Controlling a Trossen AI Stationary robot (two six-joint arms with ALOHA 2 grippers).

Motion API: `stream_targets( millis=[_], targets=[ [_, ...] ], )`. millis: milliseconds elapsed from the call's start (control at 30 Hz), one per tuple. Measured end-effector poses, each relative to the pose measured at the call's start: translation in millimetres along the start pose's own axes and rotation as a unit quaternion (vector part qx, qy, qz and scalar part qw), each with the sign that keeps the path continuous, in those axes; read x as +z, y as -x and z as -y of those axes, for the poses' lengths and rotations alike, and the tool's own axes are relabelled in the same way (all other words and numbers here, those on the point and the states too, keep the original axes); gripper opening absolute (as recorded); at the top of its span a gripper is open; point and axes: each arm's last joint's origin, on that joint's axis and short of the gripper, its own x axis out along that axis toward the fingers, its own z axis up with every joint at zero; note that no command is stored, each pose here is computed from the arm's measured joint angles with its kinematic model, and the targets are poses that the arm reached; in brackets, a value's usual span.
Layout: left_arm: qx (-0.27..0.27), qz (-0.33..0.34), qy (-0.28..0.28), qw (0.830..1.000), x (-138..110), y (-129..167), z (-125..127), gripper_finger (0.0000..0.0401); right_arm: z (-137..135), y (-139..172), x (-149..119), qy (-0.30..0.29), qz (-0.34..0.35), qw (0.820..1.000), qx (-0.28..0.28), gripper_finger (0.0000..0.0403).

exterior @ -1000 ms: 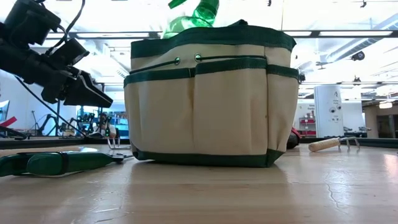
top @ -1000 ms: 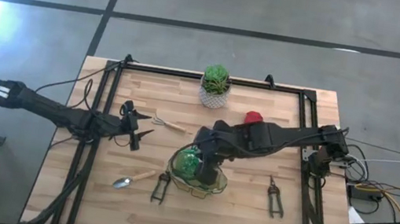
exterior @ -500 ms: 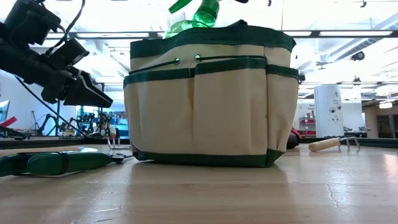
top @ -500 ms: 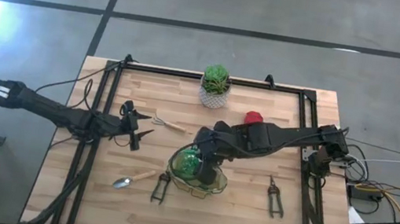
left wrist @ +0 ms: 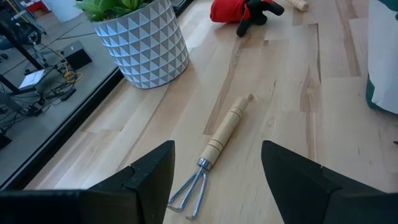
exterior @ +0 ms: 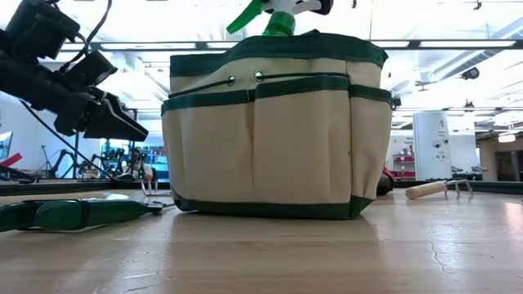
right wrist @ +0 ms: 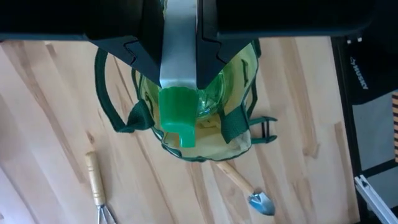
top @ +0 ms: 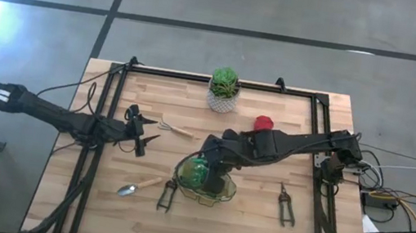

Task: Pick & Place Garden tools in Gardening bag
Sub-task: Put the green spray bottle into the white gardening bag

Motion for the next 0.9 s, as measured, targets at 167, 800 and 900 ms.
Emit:
stream_targets(
  millis=[167, 800, 900],
  targets=[
    [0.000, 0.000, 0.000, 1.000, 0.0, 0.0, 0.0, 0.0241, -5.9, -11.6, 5.4, 0.024, -0.004, 1.000, 0.017, 0.0039],
    [0.000, -0.004, -0.003, 1.000, -2.7, -0.2, 0.3, 0.0241, -7.4, -40.9, 32.4, 0.054, -0.091, 0.994, -0.008, 0.0039],
    [0.000, -0.004, -0.003, 1.000, -2.7, -0.2, 0.3, 0.0241, -7.7, -41.9, 33.7, 0.056, -0.085, 0.995, -0.005, 0.0039]
  ],
)
